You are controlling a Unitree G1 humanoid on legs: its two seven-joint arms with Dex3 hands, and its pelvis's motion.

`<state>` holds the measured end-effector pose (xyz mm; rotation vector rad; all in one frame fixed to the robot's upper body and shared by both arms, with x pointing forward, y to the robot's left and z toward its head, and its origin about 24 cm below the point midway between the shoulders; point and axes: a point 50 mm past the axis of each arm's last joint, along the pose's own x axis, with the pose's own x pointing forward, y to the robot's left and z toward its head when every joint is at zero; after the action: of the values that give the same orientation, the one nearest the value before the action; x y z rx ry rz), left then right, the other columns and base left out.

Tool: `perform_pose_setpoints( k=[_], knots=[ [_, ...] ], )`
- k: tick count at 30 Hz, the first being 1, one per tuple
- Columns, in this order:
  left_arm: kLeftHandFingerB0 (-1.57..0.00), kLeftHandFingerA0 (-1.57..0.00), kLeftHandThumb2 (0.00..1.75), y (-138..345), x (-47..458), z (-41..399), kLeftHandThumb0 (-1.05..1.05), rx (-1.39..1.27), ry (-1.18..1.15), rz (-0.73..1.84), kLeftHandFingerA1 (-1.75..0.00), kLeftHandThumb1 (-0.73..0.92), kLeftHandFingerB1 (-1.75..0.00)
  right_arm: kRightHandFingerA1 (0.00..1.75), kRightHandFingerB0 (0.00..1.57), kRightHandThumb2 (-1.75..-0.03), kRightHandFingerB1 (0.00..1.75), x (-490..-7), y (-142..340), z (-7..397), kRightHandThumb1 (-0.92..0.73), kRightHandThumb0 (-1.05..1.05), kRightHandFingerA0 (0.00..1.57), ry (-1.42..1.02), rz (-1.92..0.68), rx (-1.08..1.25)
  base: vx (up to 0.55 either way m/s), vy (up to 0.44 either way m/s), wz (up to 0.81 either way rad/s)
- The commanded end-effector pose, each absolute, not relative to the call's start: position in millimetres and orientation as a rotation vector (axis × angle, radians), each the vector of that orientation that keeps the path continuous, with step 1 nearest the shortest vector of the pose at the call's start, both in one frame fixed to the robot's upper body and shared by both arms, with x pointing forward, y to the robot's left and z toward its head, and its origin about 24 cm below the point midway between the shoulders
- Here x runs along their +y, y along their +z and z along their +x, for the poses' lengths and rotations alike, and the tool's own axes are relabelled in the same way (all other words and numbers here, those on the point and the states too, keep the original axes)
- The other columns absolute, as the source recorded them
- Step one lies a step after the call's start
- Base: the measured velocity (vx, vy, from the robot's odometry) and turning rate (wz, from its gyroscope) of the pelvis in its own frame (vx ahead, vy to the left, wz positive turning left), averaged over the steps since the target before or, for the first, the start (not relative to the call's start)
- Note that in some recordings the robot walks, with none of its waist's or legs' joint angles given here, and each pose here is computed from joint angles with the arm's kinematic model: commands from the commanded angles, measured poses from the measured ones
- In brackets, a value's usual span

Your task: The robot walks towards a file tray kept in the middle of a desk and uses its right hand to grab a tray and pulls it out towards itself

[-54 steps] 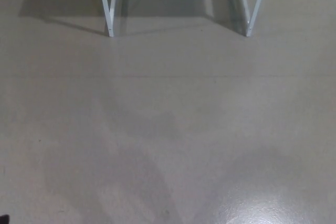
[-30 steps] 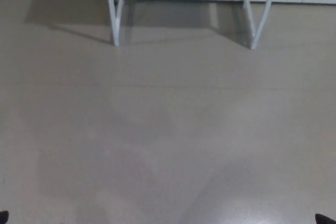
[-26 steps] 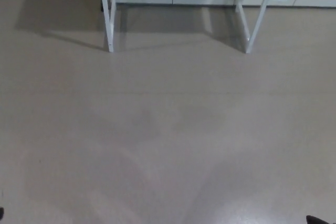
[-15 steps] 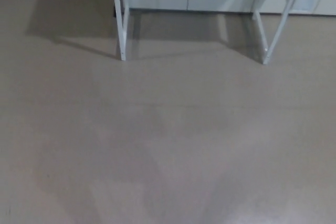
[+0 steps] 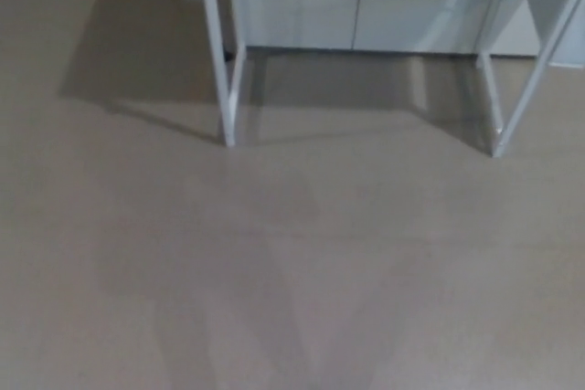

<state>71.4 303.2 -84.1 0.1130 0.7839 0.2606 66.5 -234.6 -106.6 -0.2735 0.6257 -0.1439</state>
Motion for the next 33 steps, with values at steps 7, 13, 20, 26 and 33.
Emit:
perform_pose_setpoints(
  k=[7, 13, 20, 26, 33],
  knots=[
    [-0.08, -0.08, 1.12, -94, 285, 66, -0.28, 0.761, 0.262, 0.198, -0.51, 0.61, -0.5, 0.51, 0.37, -0.62, 0.42, -230, -105, 70, -0.75, -0.53, 0.54, -0.136, -0.3, 0.576, 0.46, 0.047, -0.23],
    [-0.23, -0.25, 0.66, -90, 295, 60, -0.55, 0.764, 0.199, 0.297, -0.36, 0.89, -0.32, 0.51, 0.37, -0.62, 0.42, -229, -107, 69, -0.76, -0.54, 0.53, -0.132, -0.299, 0.58, 0.27, -0.013, 0.17],
    [-0.24, -0.28, 0.66, -90, 294, 51, -0.55, 0.786, 0.192, 0.336, -0.36, 0.89, -0.33, 0.5, 0.36, -0.62, 0.42, -225, -109, 63, -0.76, -0.51, 0.52, -0.11, -0.312, 0.596, 0.35, -0.198, 0.18],
    [-0.26, -0.31, 0.66, -94, 294, 47, -0.56, 0.804, 0.201, 0.366, -0.37, 0.88, -0.33, 0.51, 0.38, -0.62, 0.42, -225, -109, 66, -0.76, -0.51, 0.54, -0.101, -0.314, 0.593, 0.22, -0.071, -0.04],
    [-0.28, -0.33, 0.66, -98, 298, 46, -0.55, 0.811, 0.202, 0.384, -0.39, 0.87, -0.34, 0.5, 0.36, -0.62, 0.4, -221, -112, 65, -0.75, -0.54, 0.54, -0.085, -0.31, 0.601, 0.34, 0.139, -0.04]
  ],
)
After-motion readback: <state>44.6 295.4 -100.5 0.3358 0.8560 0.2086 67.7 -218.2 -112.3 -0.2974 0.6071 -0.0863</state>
